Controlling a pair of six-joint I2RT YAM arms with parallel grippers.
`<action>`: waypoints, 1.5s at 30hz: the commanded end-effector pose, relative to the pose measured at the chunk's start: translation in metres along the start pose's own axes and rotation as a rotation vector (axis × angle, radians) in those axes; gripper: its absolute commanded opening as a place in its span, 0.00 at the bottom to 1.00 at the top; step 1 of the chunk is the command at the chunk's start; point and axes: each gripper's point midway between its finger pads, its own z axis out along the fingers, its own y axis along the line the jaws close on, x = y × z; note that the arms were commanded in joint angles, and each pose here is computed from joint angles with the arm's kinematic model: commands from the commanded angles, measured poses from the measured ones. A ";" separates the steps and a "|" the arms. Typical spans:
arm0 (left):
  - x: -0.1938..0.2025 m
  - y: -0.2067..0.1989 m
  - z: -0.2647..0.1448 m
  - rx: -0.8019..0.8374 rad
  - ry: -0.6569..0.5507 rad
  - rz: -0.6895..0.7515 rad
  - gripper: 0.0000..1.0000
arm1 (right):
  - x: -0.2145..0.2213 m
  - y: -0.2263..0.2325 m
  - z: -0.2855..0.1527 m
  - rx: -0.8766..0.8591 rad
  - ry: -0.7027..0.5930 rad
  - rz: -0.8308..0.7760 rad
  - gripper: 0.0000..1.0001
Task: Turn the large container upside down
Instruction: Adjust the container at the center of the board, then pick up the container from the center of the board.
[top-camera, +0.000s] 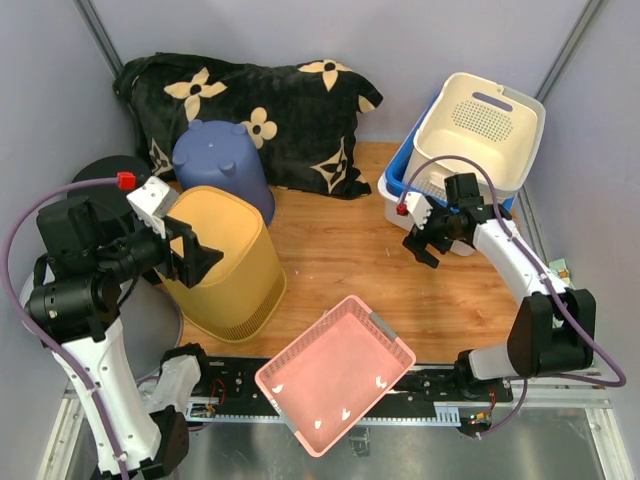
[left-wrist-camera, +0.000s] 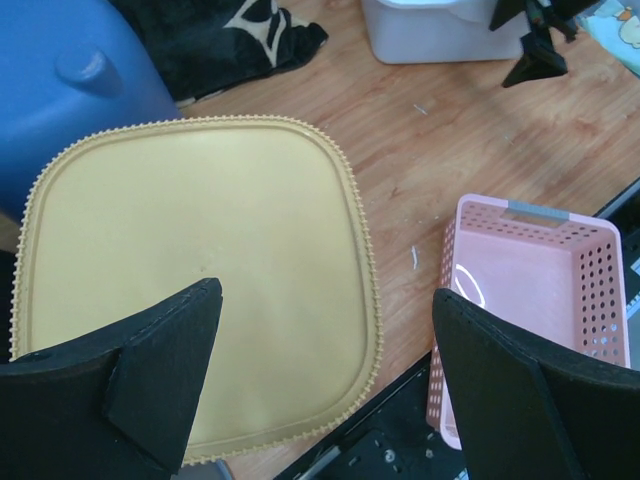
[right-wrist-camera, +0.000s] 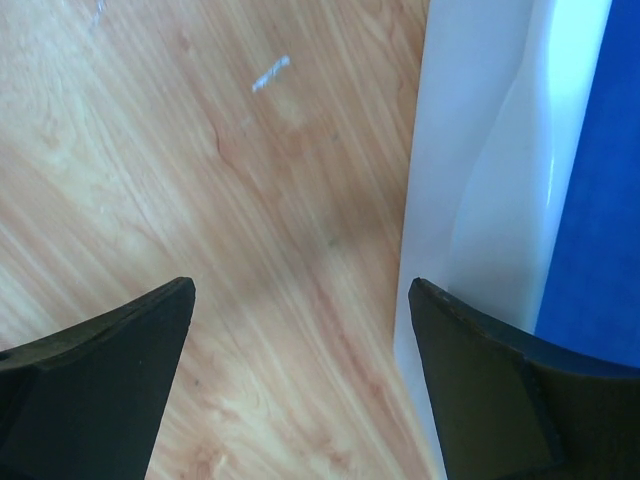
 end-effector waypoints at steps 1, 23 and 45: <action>0.009 0.041 0.014 -0.088 0.099 -0.076 0.90 | 0.040 -0.006 -0.019 0.026 0.082 0.038 0.91; 0.021 -0.112 0.196 0.213 0.516 0.597 0.88 | 0.045 0.118 -0.130 -0.071 -0.014 0.134 0.92; 0.214 -0.184 0.180 0.564 0.866 0.681 0.99 | -0.002 0.102 -0.145 -0.007 -0.245 0.277 0.89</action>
